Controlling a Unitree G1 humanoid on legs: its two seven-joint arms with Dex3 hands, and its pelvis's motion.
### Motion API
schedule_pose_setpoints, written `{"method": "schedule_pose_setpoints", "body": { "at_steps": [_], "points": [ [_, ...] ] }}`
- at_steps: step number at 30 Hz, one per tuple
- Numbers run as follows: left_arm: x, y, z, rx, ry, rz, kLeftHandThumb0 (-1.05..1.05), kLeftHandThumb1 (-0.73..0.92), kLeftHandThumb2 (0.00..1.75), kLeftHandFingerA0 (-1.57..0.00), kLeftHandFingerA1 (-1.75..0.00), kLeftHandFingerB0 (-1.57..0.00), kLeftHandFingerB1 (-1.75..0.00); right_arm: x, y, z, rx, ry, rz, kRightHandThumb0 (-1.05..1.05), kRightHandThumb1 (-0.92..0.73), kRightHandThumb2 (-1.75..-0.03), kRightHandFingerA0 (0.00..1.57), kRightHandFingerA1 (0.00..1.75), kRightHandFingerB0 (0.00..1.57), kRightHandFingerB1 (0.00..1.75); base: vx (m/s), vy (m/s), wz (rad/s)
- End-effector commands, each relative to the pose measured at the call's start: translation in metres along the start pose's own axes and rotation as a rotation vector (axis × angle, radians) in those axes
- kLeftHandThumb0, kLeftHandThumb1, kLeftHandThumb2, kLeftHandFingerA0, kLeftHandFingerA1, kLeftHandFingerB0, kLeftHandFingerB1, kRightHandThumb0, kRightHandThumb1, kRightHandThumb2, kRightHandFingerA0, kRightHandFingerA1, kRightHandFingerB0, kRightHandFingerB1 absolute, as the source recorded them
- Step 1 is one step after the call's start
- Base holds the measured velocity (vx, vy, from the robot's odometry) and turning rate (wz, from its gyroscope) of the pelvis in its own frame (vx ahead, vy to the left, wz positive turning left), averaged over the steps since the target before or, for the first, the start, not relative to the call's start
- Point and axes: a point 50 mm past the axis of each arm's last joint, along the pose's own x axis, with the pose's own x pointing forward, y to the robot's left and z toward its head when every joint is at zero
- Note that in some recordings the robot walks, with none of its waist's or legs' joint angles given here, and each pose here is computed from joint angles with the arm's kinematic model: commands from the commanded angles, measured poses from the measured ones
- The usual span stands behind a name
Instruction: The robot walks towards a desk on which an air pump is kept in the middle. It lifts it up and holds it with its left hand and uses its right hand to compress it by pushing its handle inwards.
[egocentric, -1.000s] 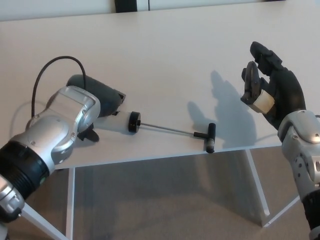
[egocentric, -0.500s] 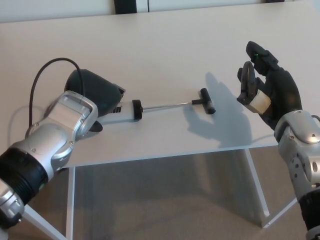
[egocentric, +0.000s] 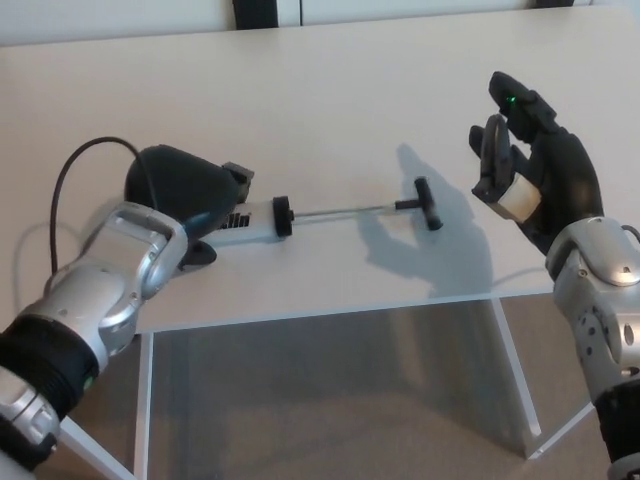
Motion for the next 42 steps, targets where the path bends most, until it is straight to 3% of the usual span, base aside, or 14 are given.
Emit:
{"method": "schedule_pose_setpoints", "body": {
  "at_steps": [1, 3, 4, 7, 16, 24, 27, 30, 34, 35, 42],
  "points": [
    [-0.006, -0.018, -0.006, -0.493, -0.059, -0.039, -0.08, 0.8, 0.63, -0.76, -1.59, -0.54, -1.42, -0.008, -0.021, 0.001, 0.031, -0.055, -0.072, -0.84, -0.77, -1.08, 0.06, 0.28, 0.05, 0.17, 0.0, 0.0, 0.0],
    [-0.006, -0.015, -0.009, -0.565, -0.068, -0.056, -0.1, 0.83, 0.65, -0.79, -1.55, -0.56, -1.39, -0.009, -0.022, 0.001, 0.03, -0.053, -0.075, -0.84, -0.77, -1.08, 0.06, 0.29, 0.06, 0.17, 0.0, 0.0, 0.0],
    [-0.007, -0.009, -0.015, -0.652, -0.084, -0.077, -0.07, 0.83, 0.72, -0.84, -1.6, -0.63, -1.46, -0.008, -0.024, 0.001, 0.031, -0.054, -0.077, -0.83, -0.77, -1.09, 0.06, 0.28, 0.06, 0.19, 0.0, 0.0, 0.0],
    [-0.01, 0.012, -0.034, -0.827, -0.121, -0.119, -0.07, 0.79, 0.77, -0.92, -1.57, -0.73, -1.35, -0.005, -0.029, 0.003, 0.018, -0.055, -0.085, -0.85, -0.78, -1.1, 0.07, 0.29, 0.06, 0.18, 0.0, 0.0, 0.0],
    [-0.018, 0.023, -0.051, -0.826, -0.12, -0.128, -0.02, 0.81, 0.68, -0.83, -1.57, -0.69, -1.34, -0.003, -0.037, 0.005, 0.007, -0.039, -0.096, -0.91, -0.8, -1.11, 0.06, 0.23, 0.06, 0.11, 0.0, 0.0, 0.0],
    [-0.026, 0.023, -0.058, -0.659, -0.142, -0.117, -0.05, 0.81, 0.67, -0.84, -1.52, -0.67, -1.34, 0.004, -0.037, 0.011, 0.007, -0.042, -0.09, -0.92, -0.8, -1.11, 0.06, 0.23, 0.06, 0.11, 0.0, 0.0, 0.0],
    [-0.028, 0.023, -0.055, -0.579, -0.157, -0.118, -0.06, 0.81, 0.64, -0.86, -1.47, -0.58, -1.37, 0.007, -0.033, 0.016, 0.041, -0.051, -0.07, -0.77, -0.74, -1.1, 0.0, 0.29, 0.04, 0.22, 0.0, 0.0, 0.0],
    [-0.029, 0.023, -0.055, -0.538, -0.166, -0.118, -0.06, 0.81, 0.64, -0.86, -1.47, -0.58, -1.37, 0.008, -0.032, 0.018, 0.068, -0.059, -0.059, -0.77, -0.74, -1.1, 0.0, 0.29, 0.04, 0.22, 0.0, 0.0, 0.0],
    [-0.029, 0.022, -0.05, -0.468, -0.172, -0.122, -0.05, 0.78, 0.63, -0.82, -1.47, -0.58, -1.33, 0.01, -0.027, 0.025, 0.071, -0.069, -0.034, -0.81, -0.74, -1.11, 0.0, 0.26, 0.04, 0.21, 0.0, 0.0, 0.0],
    [-0.03, 0.022, -0.047, -0.413, -0.18, -0.116, -0.04, 0.77, 0.58, -0.69, -1.61, -0.54, -1.4, 0.01, -0.025, 0.028, 0.071, -0.072, -0.024, -0.81, -0.74, -1.12, 0.0, 0.26, 0.05, 0.21, 0.0, 0.0, 0.0],
    [-0.032, 0.022, -0.043, -0.268, -0.19, -0.11, -0.07, 0.79, 0.56, -0.58, -1.68, -0.49, -1.43, 0.015, -0.023, 0.044, 0.059, -0.107, -0.004, -0.88, -0.79, -1.12, 0.04, 0.22, 0.06, 0.17, 0.0, 0.0, 0.0]
  ]
}}
